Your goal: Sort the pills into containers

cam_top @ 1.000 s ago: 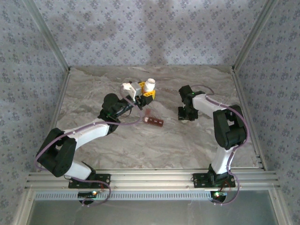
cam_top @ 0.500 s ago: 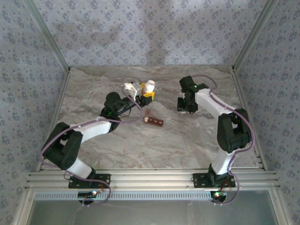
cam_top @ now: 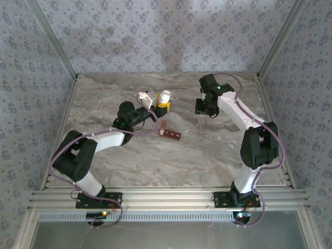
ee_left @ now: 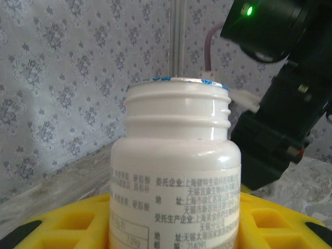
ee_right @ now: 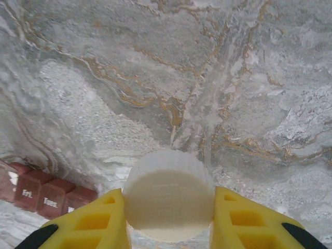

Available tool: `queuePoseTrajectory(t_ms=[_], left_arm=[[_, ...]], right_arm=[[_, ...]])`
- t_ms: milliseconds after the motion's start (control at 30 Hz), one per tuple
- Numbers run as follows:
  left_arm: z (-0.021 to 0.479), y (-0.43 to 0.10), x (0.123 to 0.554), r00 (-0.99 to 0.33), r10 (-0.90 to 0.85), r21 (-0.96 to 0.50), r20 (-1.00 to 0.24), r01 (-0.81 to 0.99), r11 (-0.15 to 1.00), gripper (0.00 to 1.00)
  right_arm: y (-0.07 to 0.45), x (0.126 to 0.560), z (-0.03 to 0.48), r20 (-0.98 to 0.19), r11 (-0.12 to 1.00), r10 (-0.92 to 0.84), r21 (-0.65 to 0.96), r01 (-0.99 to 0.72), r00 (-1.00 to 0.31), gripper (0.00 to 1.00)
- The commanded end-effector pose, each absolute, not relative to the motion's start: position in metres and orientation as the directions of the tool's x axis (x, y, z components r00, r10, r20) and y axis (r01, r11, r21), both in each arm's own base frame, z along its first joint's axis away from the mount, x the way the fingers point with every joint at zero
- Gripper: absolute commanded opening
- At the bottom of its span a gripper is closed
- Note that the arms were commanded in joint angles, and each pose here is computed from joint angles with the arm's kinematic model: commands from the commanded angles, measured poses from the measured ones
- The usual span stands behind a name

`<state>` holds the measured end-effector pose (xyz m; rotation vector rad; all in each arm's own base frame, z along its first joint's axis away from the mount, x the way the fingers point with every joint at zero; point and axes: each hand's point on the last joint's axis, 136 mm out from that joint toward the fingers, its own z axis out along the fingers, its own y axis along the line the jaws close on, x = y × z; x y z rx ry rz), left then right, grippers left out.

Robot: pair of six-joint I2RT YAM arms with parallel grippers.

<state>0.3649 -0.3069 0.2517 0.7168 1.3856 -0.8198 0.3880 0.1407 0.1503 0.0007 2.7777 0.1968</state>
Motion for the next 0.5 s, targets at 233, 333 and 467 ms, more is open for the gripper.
queuePoseTrajectory(t_ms=[233,333,467], left_arm=[[0.252,-0.318,0.369,0.06,-0.076,0.014,-0.995,0.868,0.496,0.0],[0.246,-0.321,0.369,0.06,-0.065,0.021,-0.996,0.871,0.49,0.0],[0.238,-0.325,0.371,0.068,-0.044,0.038,-0.997,0.871,0.49,0.0]], right_arm=[[0.159,0.383,0.194,-0.366,0.97,-0.005,0.224,-0.093,-0.931,0.31],[0.165,0.383,0.211,-0.382,0.959,-0.001,0.263,-0.11,-0.924,0.31],[0.175,0.385,0.231,-0.397,0.941,-0.002,0.311,-0.136,-0.918,0.32]])
